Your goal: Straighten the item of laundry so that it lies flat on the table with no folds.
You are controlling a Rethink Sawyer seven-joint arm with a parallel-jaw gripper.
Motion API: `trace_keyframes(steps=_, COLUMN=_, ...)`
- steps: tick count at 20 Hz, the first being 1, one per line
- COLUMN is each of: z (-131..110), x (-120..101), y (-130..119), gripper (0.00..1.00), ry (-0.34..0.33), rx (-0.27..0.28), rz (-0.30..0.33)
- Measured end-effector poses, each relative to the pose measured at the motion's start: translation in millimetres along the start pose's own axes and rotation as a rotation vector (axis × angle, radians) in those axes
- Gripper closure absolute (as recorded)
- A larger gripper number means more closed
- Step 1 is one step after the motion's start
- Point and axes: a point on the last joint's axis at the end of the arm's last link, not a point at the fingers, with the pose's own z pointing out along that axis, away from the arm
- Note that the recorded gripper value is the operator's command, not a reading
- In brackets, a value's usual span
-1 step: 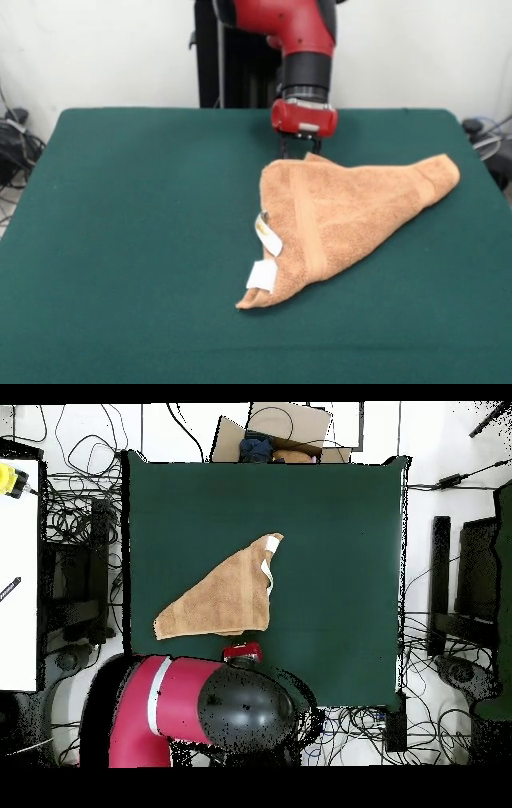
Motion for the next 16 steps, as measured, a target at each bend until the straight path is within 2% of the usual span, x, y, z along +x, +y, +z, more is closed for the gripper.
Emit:
trace_keyframes(steps=5, z=-2, x=-1, y=-13, gripper=0.00, ry=-0.004, rx=0.013, rz=-0.006)
trace_keyframes(steps=16, z=-13, x=-25, y=-57, gripper=0.00, ry=-0.050, rx=0.020, rz=-0.022)
